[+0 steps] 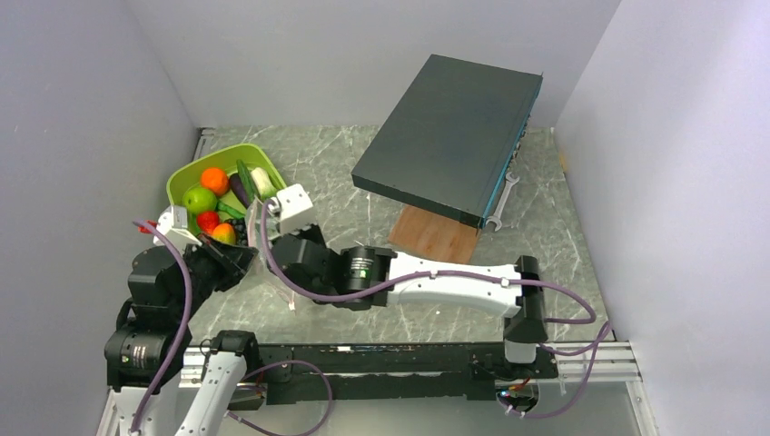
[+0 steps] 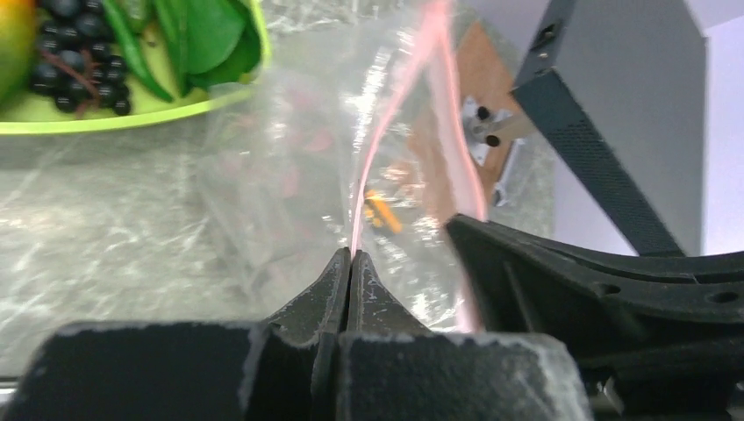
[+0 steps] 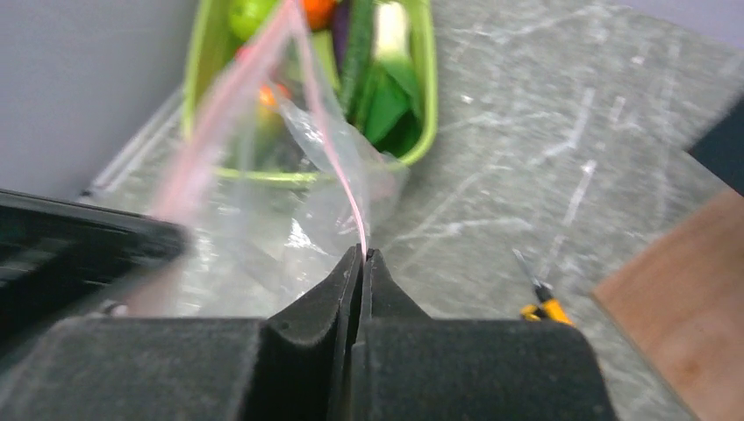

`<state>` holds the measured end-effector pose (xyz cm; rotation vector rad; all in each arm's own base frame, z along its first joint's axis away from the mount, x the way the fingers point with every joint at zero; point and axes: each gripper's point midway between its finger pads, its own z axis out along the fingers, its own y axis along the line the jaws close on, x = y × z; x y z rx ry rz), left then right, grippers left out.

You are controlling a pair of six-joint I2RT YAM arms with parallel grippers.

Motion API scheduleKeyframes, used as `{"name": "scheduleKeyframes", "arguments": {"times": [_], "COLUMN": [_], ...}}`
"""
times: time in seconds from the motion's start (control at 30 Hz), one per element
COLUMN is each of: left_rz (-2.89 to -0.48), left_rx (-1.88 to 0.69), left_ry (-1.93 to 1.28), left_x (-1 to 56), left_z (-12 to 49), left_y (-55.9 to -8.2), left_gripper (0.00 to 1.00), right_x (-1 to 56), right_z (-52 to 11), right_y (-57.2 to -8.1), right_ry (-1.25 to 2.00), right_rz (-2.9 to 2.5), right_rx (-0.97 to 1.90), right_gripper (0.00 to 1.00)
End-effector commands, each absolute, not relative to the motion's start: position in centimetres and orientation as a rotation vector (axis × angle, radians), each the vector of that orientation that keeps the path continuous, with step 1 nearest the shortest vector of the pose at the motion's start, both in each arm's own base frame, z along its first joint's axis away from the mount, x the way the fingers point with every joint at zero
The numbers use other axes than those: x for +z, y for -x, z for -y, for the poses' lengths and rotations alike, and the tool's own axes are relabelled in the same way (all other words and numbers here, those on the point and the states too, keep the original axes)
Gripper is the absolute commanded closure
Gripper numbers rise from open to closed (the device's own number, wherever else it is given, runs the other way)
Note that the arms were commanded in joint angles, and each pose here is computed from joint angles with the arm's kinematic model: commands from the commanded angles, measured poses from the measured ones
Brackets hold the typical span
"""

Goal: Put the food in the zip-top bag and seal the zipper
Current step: Open the zipper of the food storage bag.

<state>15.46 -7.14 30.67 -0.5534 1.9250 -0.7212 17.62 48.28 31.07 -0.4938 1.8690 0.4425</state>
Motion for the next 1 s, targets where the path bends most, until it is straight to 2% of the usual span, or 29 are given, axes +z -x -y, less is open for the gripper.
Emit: {"name": "scheduleKeyframes", "arguments": {"times": [0.0, 0.1, 0.2, 0.37, 0.43, 0.5, 0.53, 0.7, 0.77, 0.87, 0.9, 0.97], "left_rz": [-1.961, -1.986, -1.988, -1.958, -1.96, -1.971, -1.977, -1.997, -1.993, -1.988, -1.986, -1.985], "left_rx": [-0.448, -0.417, -0.547, -0.742, -0.79, -0.781, -0.778, -0.805, -0.798, -0.83, -0.841, -0.843], "left_ry": [0.531, 0.478, 0.387, 0.298, 0.267, 0.27, 0.273, 0.256, 0.253, 0.228, 0.214, 0.185], "left_x": [29.9, 29.3, 29.8, 30.5, 30.7, 30.3, 29.9, 28.5, 28.3, 28.4, 28.5, 28.7], "left_z": [3.6, 3.5, 5.7, 8.7, 9.4, 9.4, 9.3, 9.8, 9.7, 10.2, 10.4, 10.6], "left_y": [-13.5, -12.6, -12.8, -13.8, -14.1, -14.5, -14.7, -14.9, -15.0, -14.9, -14.9, -15.0], "left_gripper": [1.0, 1.0, 1.0, 0.99, 0.83, 0.57, 0.5, 0.44, 0.44, 0.52, 0.57, 0.73], "right_x": [35.7, 35.6, 35.9, 35.7, 35.8, 36.0, 36.1, 35.6, 35.6, 35.2, 35.1, 35.0], "right_z": [-41.4, -39.3, -38.5, -41.6, -42.6, -43.3, -43.5, -44.0, -44.2, -44.7, -44.8, -45.0], "right_y": [-19.7, -19.9, -20.3, -18.4, -17.8, -17.3, -17.1, -17.0, -17.0, -16.7, -16.7, -16.7], "right_ry": [0.248, 0.284, 0.282, 0.406, 0.422, 0.439, 0.445, 0.468, 0.474, 0.492, 0.501, 0.519], "right_rz": [-1.719, -1.681, -1.684, -1.693, -1.712, -1.721, -1.718, -1.731, -1.733, -1.733, -1.738, -1.741], "right_rx": [0.359, 0.33, 0.253, 0.388, 0.427, 0.475, 0.496, 0.485, 0.491, 0.51, 0.506, 0.491], "right_gripper": [1.0, 1.0, 1.0, 1.0, 1.0, 1.0, 1.0, 1.0, 1.0, 1.0, 1.0, 1.0]}}
